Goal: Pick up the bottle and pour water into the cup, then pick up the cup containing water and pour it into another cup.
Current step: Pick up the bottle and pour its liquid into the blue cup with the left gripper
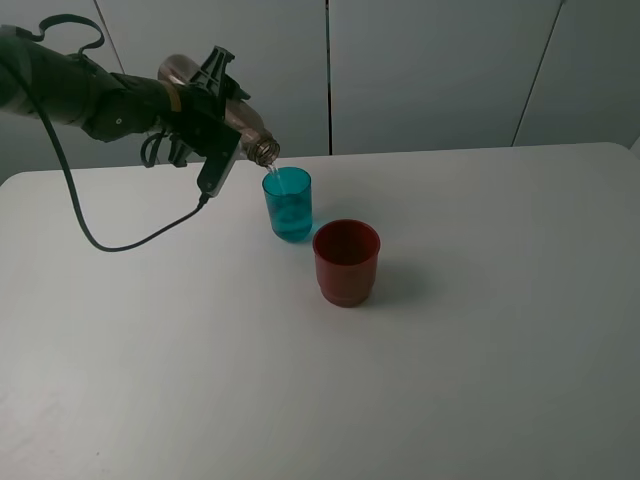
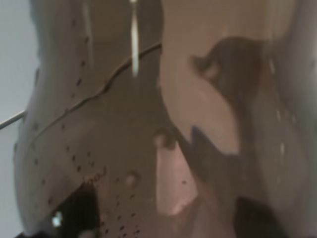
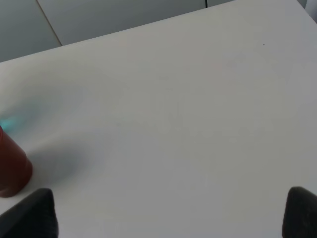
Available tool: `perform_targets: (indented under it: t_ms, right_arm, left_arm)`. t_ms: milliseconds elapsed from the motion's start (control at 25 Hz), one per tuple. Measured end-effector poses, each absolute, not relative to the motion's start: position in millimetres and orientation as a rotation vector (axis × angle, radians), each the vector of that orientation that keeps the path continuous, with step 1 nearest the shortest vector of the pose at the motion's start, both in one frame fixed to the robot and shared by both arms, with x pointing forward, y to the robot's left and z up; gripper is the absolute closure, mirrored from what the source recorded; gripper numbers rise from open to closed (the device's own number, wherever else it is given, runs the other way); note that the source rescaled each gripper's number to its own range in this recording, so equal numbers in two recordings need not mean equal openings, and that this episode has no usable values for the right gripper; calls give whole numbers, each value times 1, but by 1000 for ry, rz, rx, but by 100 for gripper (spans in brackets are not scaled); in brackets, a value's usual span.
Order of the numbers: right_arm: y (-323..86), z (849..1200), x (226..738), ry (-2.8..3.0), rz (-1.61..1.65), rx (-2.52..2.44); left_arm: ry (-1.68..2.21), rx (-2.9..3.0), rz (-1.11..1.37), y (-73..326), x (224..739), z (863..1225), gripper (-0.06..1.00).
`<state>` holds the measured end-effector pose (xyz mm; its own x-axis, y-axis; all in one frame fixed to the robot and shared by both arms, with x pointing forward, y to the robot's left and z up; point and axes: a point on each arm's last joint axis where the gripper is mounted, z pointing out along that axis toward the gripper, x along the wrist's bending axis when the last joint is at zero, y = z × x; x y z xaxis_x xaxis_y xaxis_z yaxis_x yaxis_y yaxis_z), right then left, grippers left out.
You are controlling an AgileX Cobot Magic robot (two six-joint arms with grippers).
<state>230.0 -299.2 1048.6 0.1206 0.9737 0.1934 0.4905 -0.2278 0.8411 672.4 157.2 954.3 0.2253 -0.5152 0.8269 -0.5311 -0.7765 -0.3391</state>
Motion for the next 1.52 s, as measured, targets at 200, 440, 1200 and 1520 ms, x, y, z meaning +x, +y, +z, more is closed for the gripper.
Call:
perform_targets:
  t_ms: [200,440,1200,1520]
  right_arm:
    - [-299,1049,230,1419,1024,1797]
    - [-299,1049,230,1419,1024,1797]
    - [-299,1049,230,1419,1024,1797]
    - [-299,1049,230,1419,1024,1797]
  left_arm:
    - [-1069,2412,1676,156,673,956,94]
    - [-1074,2382,1704,154,673,958,94]
    - [-1125,2319,1763,152,674,962,94]
    - [-1135,2317,1764,152,674,962,94]
